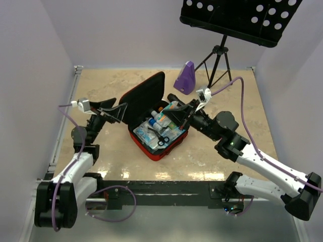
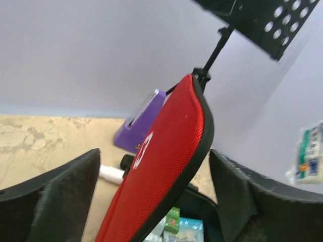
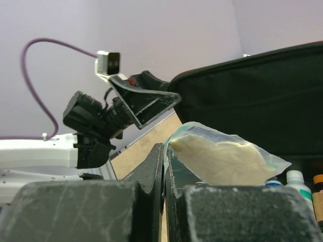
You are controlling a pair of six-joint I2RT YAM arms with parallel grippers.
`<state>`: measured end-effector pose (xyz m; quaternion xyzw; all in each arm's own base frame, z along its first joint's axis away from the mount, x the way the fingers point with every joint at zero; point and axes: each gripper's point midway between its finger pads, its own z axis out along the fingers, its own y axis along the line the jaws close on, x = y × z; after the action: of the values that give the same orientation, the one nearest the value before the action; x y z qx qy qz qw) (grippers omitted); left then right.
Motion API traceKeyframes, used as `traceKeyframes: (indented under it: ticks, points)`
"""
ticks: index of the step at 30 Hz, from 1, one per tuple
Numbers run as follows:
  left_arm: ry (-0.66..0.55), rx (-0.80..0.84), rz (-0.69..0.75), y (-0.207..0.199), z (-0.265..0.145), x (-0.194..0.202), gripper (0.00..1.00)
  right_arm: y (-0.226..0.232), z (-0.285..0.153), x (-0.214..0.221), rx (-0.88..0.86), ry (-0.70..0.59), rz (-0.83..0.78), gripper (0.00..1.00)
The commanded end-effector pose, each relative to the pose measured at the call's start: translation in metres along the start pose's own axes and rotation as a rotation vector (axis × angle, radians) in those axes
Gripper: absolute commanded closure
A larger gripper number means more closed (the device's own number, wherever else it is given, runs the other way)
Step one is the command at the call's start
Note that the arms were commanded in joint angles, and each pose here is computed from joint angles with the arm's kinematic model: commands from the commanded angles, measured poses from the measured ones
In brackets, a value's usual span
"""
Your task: Organize the medicine kit
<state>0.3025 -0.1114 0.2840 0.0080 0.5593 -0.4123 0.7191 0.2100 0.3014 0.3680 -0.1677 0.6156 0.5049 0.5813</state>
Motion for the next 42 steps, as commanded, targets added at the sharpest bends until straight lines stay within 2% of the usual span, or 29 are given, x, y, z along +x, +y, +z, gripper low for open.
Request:
traceKeyframes:
  ticks: [1, 5, 10, 13, 17, 23, 27, 31, 32, 38, 42]
  points:
    - [0.090, 0.093, 0.074, -0.013, 0.020, 0.015, 0.00, 0.005, 0.001, -0.010, -0.027, -0.036, -0.013, 1.00]
    - [0.187, 0.094, 0.139, -0.022, 0.040, 0.040, 0.00, -0.006, 0.007, -0.002, 0.023, -0.003, -0.015, 1.00]
    - [0.142, 0.079, 0.222, -0.027, 0.056, 0.017, 0.00, -0.006, 0.006, -0.001, 0.023, -0.006, -0.014, 1.00]
    - [0.138, 0.110, 0.244, -0.034, 0.067, 0.007, 0.04, -0.006, 0.010, 0.000, 0.016, 0.000, 0.006, 1.00]
    - [0.148, 0.158, 0.236, -0.044, 0.069, 0.006, 0.08, -0.003, 0.018, -0.005, -0.050, 0.002, 0.082, 1.00]
    - [0.185, 0.137, 0.229, -0.038, 0.058, 0.018, 0.12, -0.001, 0.040, -0.020, -0.112, -0.017, 0.140, 1.00]
    - [0.191, 0.052, 0.241, -0.025, 0.059, 0.016, 0.23, 0.000, 0.055, -0.026, -0.146, -0.028, 0.167, 1.00]
    - [0.182, -0.085, 0.268, -0.001, 0.061, 0.007, 0.47, -0.001, 0.073, -0.030, -0.168, -0.026, 0.161, 1.00]
    - [0.183, -0.094, 0.275, 0.001, 0.063, 0.007, 0.50, -0.001, 0.077, -0.030, -0.177, -0.024, 0.163, 1.00]
    - [0.194, -0.234, 0.283, 0.028, 0.060, 0.004, 0.66, 0.000, 0.102, -0.034, -0.236, -0.031, 0.190, 1.00]
    - [0.183, -0.294, 0.284, 0.041, 0.055, -0.002, 0.67, -0.004, 0.121, -0.030, -0.264, -0.020, 0.200, 1.00]
